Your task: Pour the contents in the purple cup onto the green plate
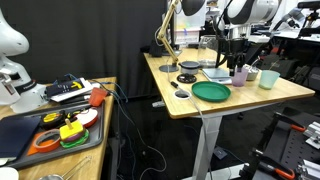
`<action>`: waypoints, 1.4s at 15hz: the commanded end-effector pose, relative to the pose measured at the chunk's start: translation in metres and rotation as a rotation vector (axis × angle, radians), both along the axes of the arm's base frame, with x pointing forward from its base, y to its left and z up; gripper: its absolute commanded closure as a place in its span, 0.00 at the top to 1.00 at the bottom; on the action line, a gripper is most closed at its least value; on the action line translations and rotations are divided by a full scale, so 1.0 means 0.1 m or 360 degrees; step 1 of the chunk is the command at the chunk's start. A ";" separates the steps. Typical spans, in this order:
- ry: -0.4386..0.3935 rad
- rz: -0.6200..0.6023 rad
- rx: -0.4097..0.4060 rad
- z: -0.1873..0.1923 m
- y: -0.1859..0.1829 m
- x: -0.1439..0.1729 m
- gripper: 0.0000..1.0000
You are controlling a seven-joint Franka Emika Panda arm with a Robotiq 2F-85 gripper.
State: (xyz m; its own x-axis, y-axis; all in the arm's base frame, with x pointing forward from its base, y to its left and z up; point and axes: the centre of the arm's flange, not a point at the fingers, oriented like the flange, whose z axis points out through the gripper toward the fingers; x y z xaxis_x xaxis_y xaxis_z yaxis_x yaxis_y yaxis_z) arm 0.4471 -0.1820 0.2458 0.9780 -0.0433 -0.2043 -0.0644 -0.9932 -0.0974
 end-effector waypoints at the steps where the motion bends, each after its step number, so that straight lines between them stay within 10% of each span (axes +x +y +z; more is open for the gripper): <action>1: 0.0029 0.0005 -0.0066 0.14 0.17 0.16 0.54; 11: -0.0177 0.0095 -0.0212 0.54 0.76 0.27 0.54; 21: -0.0715 -0.0416 -0.0424 0.71 0.99 0.64 0.54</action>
